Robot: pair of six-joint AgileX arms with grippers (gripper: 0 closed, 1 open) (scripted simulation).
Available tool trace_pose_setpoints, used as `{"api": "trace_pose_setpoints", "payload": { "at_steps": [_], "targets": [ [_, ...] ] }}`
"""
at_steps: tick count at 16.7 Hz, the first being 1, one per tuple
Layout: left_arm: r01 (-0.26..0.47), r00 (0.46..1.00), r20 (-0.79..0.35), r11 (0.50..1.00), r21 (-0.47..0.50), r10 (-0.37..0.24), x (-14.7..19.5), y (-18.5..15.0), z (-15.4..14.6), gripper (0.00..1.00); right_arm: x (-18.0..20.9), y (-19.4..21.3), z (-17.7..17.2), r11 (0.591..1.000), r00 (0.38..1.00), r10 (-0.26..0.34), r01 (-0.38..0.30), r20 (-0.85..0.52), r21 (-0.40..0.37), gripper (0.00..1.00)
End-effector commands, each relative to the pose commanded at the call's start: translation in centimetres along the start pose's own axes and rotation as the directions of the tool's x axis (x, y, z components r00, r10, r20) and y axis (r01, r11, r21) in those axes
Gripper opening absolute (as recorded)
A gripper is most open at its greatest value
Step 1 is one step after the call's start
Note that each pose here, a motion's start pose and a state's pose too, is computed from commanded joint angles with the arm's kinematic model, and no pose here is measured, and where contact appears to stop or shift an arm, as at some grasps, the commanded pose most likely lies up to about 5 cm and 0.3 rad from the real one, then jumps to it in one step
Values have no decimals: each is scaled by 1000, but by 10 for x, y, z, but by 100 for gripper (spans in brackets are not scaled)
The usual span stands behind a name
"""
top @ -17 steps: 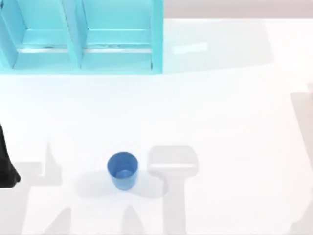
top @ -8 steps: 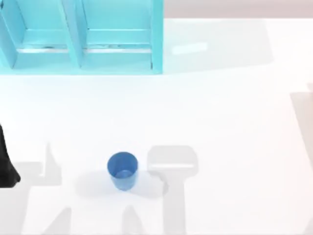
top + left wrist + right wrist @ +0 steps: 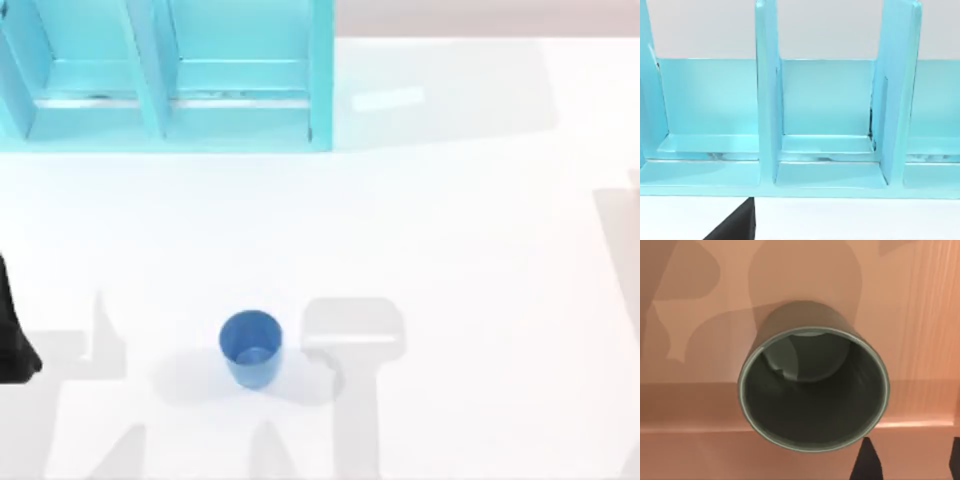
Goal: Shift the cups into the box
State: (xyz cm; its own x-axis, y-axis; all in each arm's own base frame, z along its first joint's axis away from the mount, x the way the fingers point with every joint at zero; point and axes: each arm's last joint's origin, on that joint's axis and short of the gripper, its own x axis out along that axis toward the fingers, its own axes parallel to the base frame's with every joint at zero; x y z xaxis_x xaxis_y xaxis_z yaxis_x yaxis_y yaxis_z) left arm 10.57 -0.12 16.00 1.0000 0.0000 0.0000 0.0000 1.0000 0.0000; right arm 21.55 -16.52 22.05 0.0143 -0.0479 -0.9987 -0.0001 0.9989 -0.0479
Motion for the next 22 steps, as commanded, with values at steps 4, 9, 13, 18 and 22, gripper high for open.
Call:
{"api": "trace_pose_setpoints", "payload": {
  "at_steps": [4,9,13,18,22],
  "targets": [
    [0,1000,0,1000,0,0,0,0,0,100,0,0,0,1000,1000,0,0,0,0,90],
    [0,1000,0,1000,0,0,0,0,0,100,0,0,0,1000,1000,0,0,0,0,100],
    [0,1000,0,1000,0,0,0,0,0,100,0,0,0,1000,1000,0,0,0,0,100],
    [0,1000,0,1000,0,0,0,0,0,100,-19,-4,2,1000,1000,-7,7,5,5,100],
    [0,1000,0,1000,0,0,0,0,0,100,-66,-8,4,1000,1000,-8,8,8,7,100]
  ]
}}
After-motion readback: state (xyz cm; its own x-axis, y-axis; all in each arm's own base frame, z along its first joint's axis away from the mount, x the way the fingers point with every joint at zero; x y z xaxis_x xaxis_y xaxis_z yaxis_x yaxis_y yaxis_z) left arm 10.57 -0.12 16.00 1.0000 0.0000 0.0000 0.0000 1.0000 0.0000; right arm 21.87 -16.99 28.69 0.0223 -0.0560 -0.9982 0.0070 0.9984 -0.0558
